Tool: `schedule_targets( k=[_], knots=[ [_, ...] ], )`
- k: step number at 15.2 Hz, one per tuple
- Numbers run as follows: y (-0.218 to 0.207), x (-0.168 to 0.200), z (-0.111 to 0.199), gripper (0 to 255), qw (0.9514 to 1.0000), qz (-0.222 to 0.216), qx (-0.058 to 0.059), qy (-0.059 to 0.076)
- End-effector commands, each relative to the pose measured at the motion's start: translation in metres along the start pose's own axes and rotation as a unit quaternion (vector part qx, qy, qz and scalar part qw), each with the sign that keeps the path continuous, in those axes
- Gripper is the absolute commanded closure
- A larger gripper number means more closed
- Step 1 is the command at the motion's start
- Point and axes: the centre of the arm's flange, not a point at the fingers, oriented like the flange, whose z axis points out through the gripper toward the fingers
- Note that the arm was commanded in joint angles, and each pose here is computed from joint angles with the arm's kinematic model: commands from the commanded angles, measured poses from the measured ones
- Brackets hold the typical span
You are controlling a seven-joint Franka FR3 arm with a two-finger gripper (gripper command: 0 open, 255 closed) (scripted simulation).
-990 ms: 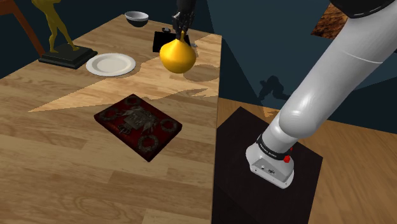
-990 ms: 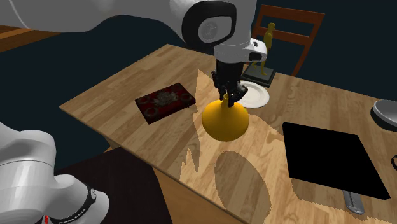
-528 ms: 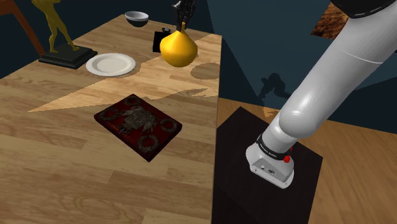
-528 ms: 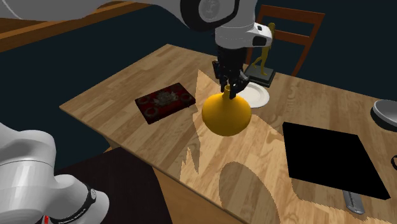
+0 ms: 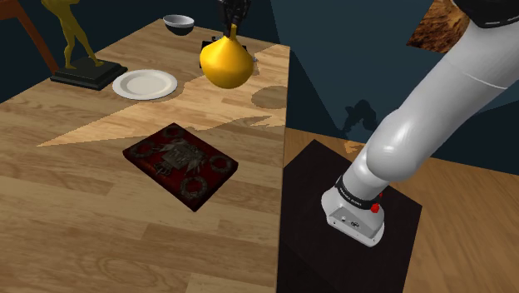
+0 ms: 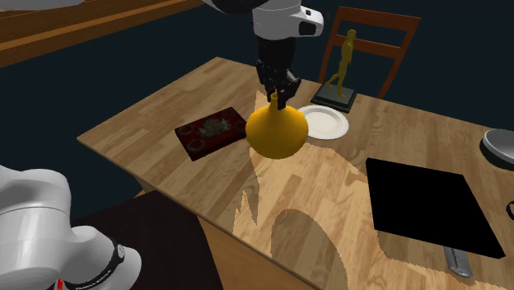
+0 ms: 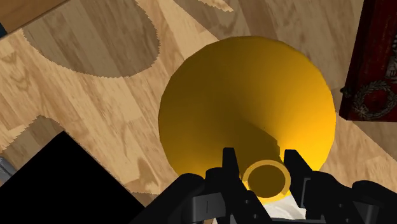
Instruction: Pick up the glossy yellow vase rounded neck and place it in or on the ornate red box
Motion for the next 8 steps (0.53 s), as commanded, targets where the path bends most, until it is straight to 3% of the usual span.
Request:
schedule_targets(
  k=[1, 8],
  knots=[
    [-0.027, -0.005, -0.01, 255, 1.0, 0.001, 0.0, 0.001],
    [-0.114, -0.026, -0.033, 255, 1.0, 0.001, 0.0, 0.001]
  ],
)
